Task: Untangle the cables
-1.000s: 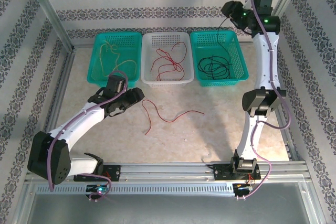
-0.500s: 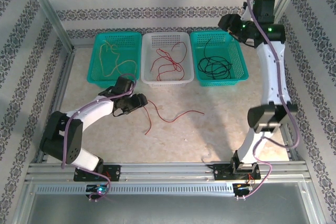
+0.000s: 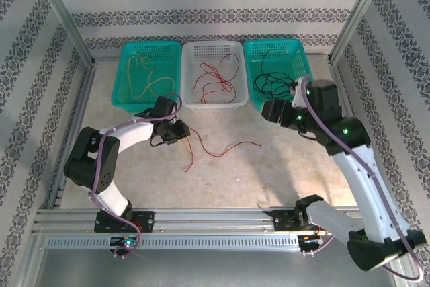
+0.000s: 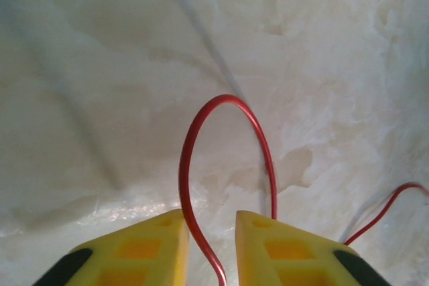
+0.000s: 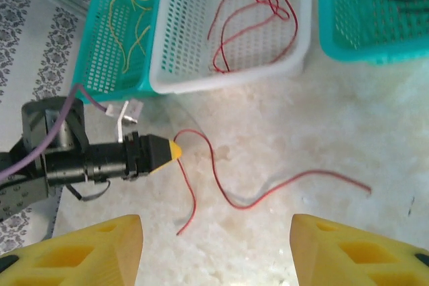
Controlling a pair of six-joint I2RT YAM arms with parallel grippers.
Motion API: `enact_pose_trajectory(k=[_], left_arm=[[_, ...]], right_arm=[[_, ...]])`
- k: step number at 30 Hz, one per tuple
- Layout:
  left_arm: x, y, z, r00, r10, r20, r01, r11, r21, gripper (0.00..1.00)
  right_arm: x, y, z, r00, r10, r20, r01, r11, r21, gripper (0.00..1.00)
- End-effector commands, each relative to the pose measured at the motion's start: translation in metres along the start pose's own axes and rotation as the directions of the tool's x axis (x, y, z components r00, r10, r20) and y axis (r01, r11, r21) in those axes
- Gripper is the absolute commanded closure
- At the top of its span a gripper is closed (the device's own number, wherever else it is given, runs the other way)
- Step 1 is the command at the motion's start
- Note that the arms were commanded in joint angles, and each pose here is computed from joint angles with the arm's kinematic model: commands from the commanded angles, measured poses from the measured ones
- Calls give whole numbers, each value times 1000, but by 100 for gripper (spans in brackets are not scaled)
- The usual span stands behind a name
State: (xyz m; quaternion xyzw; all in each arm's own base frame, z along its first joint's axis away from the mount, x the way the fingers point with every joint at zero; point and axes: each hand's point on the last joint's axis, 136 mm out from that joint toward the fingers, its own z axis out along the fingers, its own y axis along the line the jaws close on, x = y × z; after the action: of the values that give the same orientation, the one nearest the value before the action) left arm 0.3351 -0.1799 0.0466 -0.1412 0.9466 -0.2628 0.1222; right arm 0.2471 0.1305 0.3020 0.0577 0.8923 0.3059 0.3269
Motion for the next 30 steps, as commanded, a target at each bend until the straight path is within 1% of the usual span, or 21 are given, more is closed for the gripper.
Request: enact_pose_trajectory(k=[1,6,10,13,18,21,25,30], left_arm=[[-4,-13,0,999,38,1,-38,999,35,85],[1,-13,-3,999,33,3,-33,998,49,99],[0,-32,-25,999,21,42,-26,993,111,100],[-5,-58,-55,996,40,79,-54,983,173,100],[-14,-103,-121,979,92,181,-139,954,265,100],[-14,-125,-158,972,82,222,-154,931,330,100],[-15,-153,-196,963,86,255,-187,895,405,100],[-13,-178,-236,950,114,290,-240,861,449,100]], right_arm=[[13,-9,-8,998,60,33,-61,998,20,39],[13,3,-8,998,56,39,-55,998,-13,40],[9,23,-3,1000,-3,28,4,999,-32,40],[13,35,4,999,-50,20,50,998,-35,39],[27,58,23,995,-97,-19,95,992,-80,39],[33,75,33,988,-145,-49,139,985,-105,38],[40,95,40,970,-237,-48,231,966,-115,36],[47,115,57,970,-233,-62,218,958,-186,32]])
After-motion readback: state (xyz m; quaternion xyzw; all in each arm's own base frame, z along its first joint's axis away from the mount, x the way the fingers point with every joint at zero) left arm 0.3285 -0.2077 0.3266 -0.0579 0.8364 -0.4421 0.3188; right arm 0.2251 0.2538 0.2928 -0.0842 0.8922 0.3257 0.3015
